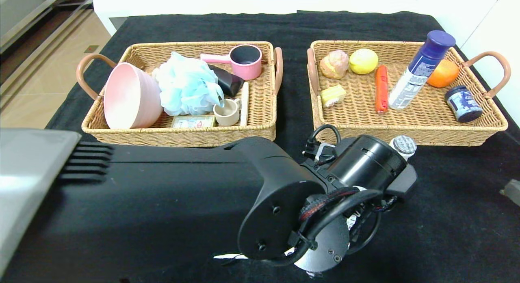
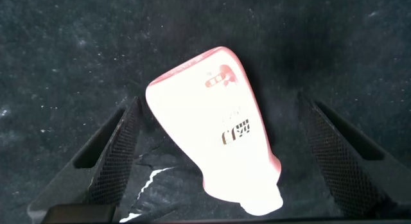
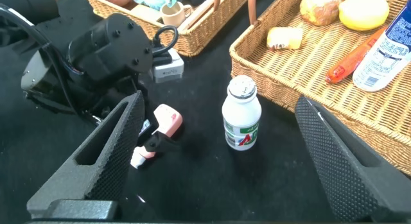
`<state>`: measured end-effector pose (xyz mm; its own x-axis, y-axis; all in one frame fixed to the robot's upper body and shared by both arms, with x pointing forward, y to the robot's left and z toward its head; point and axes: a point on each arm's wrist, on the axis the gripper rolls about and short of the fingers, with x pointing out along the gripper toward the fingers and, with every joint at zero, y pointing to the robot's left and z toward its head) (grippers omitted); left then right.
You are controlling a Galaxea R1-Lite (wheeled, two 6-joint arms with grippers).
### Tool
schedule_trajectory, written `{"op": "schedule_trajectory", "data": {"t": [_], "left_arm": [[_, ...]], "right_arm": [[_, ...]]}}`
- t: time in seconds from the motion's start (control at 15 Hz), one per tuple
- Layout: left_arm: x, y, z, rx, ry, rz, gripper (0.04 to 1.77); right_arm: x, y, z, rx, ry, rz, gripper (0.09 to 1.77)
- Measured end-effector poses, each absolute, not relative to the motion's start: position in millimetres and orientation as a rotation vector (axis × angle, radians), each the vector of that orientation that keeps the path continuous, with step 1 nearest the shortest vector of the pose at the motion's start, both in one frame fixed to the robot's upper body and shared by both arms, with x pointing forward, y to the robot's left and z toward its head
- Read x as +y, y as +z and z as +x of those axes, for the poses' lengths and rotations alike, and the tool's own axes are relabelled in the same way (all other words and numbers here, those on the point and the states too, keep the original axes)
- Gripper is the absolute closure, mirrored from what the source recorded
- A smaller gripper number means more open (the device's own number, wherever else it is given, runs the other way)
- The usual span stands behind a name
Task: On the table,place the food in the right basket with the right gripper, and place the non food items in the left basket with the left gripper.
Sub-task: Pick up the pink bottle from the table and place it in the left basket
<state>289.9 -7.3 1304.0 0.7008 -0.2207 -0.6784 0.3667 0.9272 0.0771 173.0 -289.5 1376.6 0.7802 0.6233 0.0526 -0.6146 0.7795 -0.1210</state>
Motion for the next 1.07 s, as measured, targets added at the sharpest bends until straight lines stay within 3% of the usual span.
{"op": "schedule_trajectory", "data": {"t": [0.13, 0.4, 0.53, 0.73, 1.07], "left_arm": [[-7.7, 1302.8, 290.2, 0.727, -0.328, 0.215, 0.09], [-8.2, 1300.4, 290.4, 0.733, -0.324, 0.216, 0.7], [-8.8, 1298.6, 290.6, 0.735, -0.323, 0.22, 0.87], [-8.9, 1297.7, 290.6, 0.738, -0.322, 0.223, 0.96], [-8.9, 1297.1, 290.6, 0.74, -0.321, 0.225, 0.96]], "right_arm": [[-289.5, 1376.6, 173.0, -0.091, 0.67, -0.099, 0.15], [-289.6, 1376.8, 172.9, -0.092, 0.67, -0.099, 0.15], [-289.6, 1376.8, 172.8, -0.092, 0.67, -0.099, 0.15], [-289.7, 1377.0, 172.6, -0.094, 0.671, -0.099, 0.15], [-289.8, 1377.1, 172.5, -0.095, 0.671, -0.099, 0.15]]}}
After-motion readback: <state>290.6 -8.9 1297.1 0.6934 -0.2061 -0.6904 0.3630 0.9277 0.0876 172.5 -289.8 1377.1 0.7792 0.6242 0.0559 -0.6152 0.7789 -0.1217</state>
